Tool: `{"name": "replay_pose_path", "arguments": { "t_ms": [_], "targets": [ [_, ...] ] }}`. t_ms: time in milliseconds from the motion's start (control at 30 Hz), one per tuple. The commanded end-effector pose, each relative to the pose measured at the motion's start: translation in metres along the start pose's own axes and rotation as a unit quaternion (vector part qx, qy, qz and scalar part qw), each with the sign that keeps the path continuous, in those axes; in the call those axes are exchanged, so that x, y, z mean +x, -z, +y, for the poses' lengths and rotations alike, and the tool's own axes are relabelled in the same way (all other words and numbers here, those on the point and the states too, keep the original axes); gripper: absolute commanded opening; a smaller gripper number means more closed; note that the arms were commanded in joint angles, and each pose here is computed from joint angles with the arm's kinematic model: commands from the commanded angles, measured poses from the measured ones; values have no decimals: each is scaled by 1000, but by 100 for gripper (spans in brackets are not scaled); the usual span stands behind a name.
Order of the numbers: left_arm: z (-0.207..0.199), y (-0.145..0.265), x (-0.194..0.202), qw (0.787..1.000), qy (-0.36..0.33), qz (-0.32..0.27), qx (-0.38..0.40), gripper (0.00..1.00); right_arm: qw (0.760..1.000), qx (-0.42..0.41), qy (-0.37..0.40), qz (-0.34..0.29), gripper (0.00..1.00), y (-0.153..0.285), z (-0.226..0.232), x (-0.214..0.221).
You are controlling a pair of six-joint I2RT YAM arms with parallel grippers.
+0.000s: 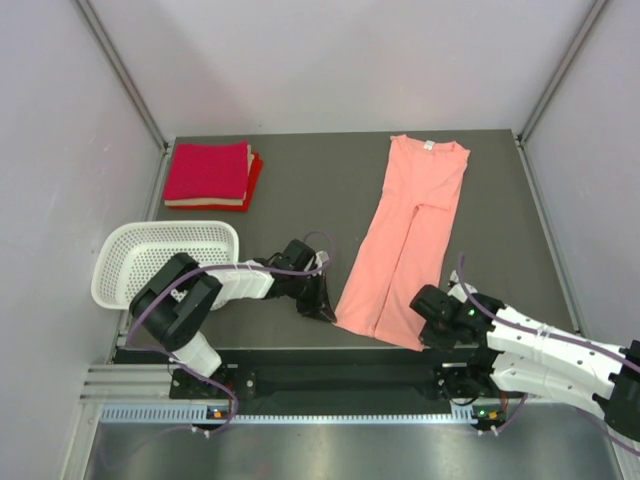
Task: Fold and stack the t-shirts
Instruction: Fold the tshirt
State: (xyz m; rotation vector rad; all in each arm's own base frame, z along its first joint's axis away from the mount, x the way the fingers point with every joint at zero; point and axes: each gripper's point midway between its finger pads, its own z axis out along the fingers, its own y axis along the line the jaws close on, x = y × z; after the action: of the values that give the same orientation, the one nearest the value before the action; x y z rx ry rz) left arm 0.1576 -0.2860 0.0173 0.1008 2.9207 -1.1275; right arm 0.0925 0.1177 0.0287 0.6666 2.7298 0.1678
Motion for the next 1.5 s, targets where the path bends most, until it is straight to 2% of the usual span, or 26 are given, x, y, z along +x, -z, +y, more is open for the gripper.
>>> {"name": "replay_pose_path", "arguments": {
  "t_ms": [0, 333, 533, 700, 933, 1033, 1067, 1100, 1233, 1467],
  "targets": [
    [14, -3, 4, 999, -4, -8, -32, 0, 1000, 0, 15, 0, 1, 9, -2, 0],
    [2, 10, 17, 999, 2, -12, -32, 0, 999, 5, 36, 2, 0, 11, -1, 5],
    [-16, 9, 5, 1000, -4, -10, -18, 0, 998, -24, 40, -39, 0, 21, 20, -14],
    [-40, 11, -16, 1000, -22, -11, -10, 0, 995, 7, 57, -78, 0, 27, 22, -32],
    [-70, 12, -70, 998, -45, -35, -32, 0, 986, 12, 58, -154, 0, 40, 33, -72],
    [-73, 14, -98, 997, -42, -49, -40, 0, 982, 21, 43, -182, 0, 40, 32, -105],
    [-74, 16, -108, 997, -40, -53, -35, 0, 980, 22, 65, -188, 0, 41, 31, -113],
    [-74, 16, -114, 997, -40, -54, -37, 0, 979, 3, 60, -195, 0, 44, 41, -123],
    [-99, 13, -161, 996, -56, -71, -6, 0, 974, -3, 44, -221, 0, 49, 43, -167],
    [-131, 18, -234, 987, -71, -124, 76, 0, 965, -17, 73, -252, 0, 43, 57, -223]
  ]
}}
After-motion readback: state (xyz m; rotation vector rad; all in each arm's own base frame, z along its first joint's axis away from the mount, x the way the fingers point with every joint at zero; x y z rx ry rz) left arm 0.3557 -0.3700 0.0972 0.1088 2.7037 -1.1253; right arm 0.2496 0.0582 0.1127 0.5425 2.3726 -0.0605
